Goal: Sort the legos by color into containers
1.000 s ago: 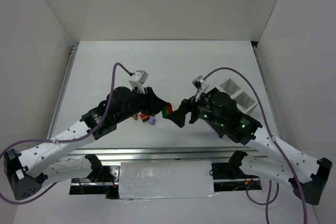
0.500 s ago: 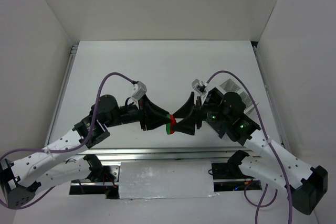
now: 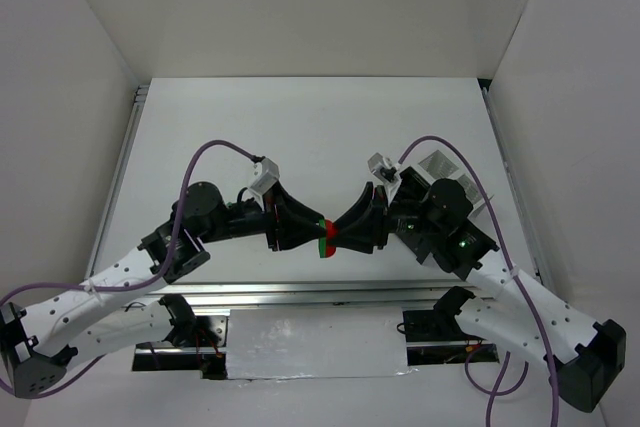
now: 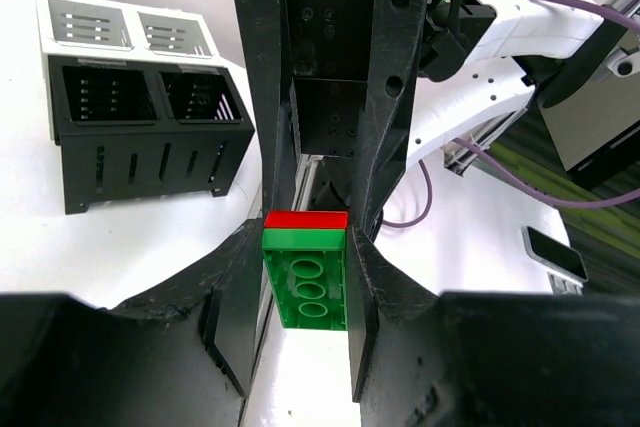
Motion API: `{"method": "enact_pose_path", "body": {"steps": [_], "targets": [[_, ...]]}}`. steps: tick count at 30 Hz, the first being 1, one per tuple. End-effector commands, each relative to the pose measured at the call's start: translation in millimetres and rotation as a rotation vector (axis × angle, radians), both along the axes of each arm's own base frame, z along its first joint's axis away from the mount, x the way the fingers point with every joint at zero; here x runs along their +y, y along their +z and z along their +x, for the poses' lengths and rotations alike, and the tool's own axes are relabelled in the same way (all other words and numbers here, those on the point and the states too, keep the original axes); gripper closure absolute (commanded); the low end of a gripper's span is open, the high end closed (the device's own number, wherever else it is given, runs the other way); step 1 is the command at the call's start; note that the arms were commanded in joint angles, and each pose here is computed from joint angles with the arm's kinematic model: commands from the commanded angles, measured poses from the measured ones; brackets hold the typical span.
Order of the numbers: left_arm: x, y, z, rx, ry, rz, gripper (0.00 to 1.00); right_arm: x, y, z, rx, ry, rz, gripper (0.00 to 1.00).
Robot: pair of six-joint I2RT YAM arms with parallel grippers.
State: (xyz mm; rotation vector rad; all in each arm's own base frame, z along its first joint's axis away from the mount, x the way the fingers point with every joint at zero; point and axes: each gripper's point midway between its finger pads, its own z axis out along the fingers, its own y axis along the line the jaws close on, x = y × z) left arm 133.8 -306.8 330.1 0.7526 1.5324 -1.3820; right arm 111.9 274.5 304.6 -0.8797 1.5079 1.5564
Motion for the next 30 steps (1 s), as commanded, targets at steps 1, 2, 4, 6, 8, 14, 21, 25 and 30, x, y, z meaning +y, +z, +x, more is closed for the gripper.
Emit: {"method": "enact_pose_path", "body": {"steps": [1, 2, 4, 6, 8, 14, 21, 25, 30], "targets": [[8.1, 19.9, -4.2, -0.106, 0.007, -0.046, 1.0, -4.6, -4.0, 4.4, -0.052, -0.037, -0.006, 1.0], [9.9, 19.4, -4.4, -0.106, 0.014, -0.044, 1.0, -5.5, -5.2, 5.0, -0.053, -0.04, -0.008, 1.0], [15.7, 17.5, -5.0, -0.114, 0.033, -0.037, 1.0, -7.9, -8.8, 8.1, -0.055, -0.055, -0.011, 1.0], [19.7, 15.6, -5.7, -0.113, 0.048, -0.036, 1.0, -10.8, -12.4, 13.4, -0.048, -0.078, -0.019, 1.0], [24.4, 12.1, -3.6, -0.112, 0.076, -0.032, 1.0, -13.4, -15.6, 18.2, -0.042, -0.1, -0.032, 1.0], [37.3, 7.2, 8.2, -0.097, 0.184, -0.023, 1.0, -26.4, -19.3, 39.5, -0.032, -0.205, -0.062, 1.0], [103.8, -21.0, 48.0, 0.073, 0.613, 0.19, 1.0, -100.6, -38.4, 135.1, 0.214, -0.938, -0.235, 1.0], [163.2, -37.0, 64.2, 0.203, 0.942, 0.32, 1.0, -212.6, -37.3, 176.5, 0.28, -1.607, -0.304, 1.0], [185.6, -52.0, 61.7, 0.206, 1.015, 0.43, 1.0, -274.8, -39.2, 203.5, 0.312, -1.898, -0.391, 1.0]]}}
